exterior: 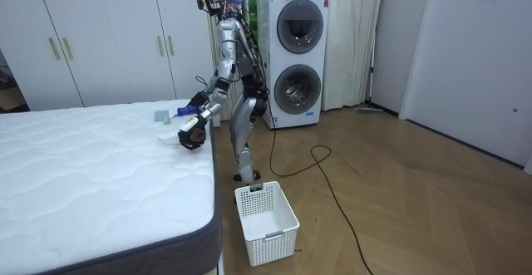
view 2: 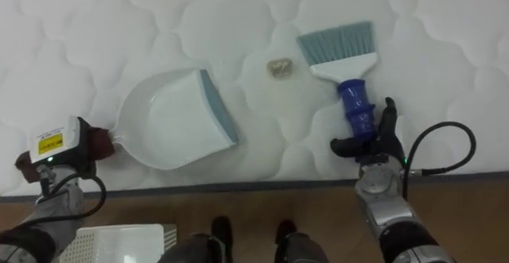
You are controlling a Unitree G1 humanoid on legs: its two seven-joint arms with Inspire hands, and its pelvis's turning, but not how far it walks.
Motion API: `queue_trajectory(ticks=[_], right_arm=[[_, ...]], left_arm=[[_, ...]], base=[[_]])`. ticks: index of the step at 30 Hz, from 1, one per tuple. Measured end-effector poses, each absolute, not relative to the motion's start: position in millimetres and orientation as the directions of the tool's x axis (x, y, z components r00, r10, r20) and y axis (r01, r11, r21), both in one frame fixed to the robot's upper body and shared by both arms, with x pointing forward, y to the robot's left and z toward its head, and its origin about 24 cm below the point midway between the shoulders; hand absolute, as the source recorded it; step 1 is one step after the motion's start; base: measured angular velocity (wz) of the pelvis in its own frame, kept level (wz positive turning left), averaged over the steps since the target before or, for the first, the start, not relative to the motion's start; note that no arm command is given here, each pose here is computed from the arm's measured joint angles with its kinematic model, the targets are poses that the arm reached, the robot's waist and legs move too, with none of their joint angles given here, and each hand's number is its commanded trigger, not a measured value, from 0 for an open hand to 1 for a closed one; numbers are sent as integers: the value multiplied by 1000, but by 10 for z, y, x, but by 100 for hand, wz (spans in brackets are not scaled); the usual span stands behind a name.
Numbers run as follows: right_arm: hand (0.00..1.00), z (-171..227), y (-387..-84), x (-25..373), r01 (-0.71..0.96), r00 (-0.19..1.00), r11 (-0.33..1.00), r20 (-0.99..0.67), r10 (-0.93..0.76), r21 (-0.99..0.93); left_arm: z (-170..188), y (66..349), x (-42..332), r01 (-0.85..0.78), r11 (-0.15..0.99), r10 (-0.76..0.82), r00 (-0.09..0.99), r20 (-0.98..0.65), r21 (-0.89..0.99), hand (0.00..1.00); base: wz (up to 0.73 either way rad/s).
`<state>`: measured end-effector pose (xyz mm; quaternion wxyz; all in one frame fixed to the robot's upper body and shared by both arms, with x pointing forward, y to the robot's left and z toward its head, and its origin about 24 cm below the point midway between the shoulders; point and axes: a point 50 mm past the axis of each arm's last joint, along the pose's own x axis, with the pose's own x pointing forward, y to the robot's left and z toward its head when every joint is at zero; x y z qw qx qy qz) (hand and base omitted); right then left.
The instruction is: Clean bed
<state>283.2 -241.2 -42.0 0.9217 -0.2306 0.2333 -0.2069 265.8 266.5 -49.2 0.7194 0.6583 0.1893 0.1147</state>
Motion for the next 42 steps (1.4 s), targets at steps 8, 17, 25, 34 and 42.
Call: queue_trajectory(ticks=[8, 17, 25, 34, 42], right_arm=[[0, -404, -2497, 2907, 284, 762, 787, -370, -532, -549], [100, -304, -2723, 2922, 306, 731, 732, -342, -591, -609], [100, -215, -2939, 2906, 343, 682, 664, -309, -662, -664], [100, -264, -2952, 2864, 308, 657, 659, -348, -669, -686], [100, -304, -2983, 2816, 297, 634, 652, -366, -681, -698]], left_arm=[[-404, 2656, 2757, 66, 68, 402, 911, -88, 996, 100], [-377, 2641, 2792, 70, 34, 396, 915, -77, 997, 100], [-369, 2636, 2802, 68, 30, 391, 917, -75, 997, 100], [-348, 2657, 2811, 71, 3, 390, 918, -67, 997, 100], [-341, 2655, 2817, 71, -8, 387, 920, -63, 997, 100]], base=[[8], [1], [0], [0], [0]])
